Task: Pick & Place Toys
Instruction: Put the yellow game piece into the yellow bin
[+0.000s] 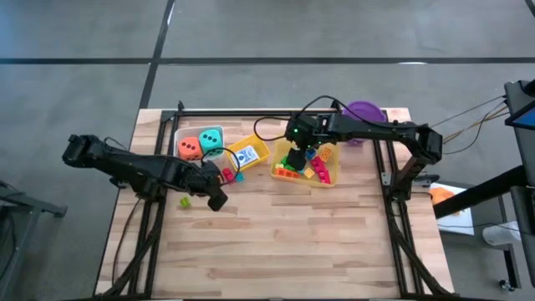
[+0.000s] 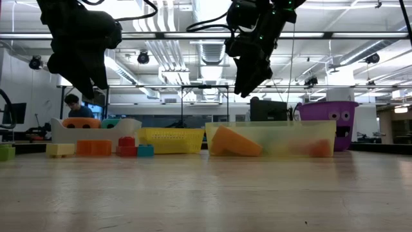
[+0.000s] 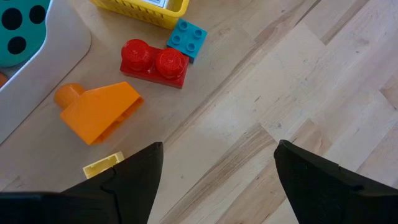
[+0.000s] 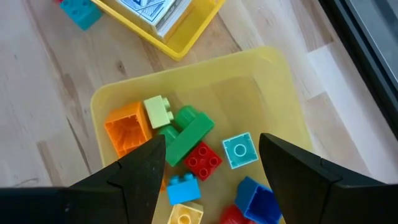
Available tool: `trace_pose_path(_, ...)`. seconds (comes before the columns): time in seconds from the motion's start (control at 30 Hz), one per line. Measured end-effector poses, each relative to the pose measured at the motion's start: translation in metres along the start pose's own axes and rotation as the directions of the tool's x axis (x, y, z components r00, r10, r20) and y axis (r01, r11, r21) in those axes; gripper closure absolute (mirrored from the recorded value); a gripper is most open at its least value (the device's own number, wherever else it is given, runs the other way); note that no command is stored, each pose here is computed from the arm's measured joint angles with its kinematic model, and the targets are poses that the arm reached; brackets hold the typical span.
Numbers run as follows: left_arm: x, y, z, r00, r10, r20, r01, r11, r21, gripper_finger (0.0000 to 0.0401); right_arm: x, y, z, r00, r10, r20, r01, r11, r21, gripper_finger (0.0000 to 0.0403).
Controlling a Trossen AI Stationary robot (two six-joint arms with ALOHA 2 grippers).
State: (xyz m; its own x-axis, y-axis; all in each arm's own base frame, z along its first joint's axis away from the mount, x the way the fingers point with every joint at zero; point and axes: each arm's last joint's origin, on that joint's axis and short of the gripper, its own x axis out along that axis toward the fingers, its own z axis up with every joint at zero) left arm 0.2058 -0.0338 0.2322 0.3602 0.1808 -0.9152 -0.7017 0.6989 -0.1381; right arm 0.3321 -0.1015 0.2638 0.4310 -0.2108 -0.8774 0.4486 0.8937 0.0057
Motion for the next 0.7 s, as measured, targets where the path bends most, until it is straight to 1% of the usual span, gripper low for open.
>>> trace_pose_path(0.7, -0.0001, 0.0, 0.0001, 1.0, 0.0, 0.001, 0.0, 1.0, 0.0, 0.0094, 0.0001, 0.0001, 0.0004, 1.0, 0.001, 0.004, -0.001, 1.0, 0.001, 0.0147)
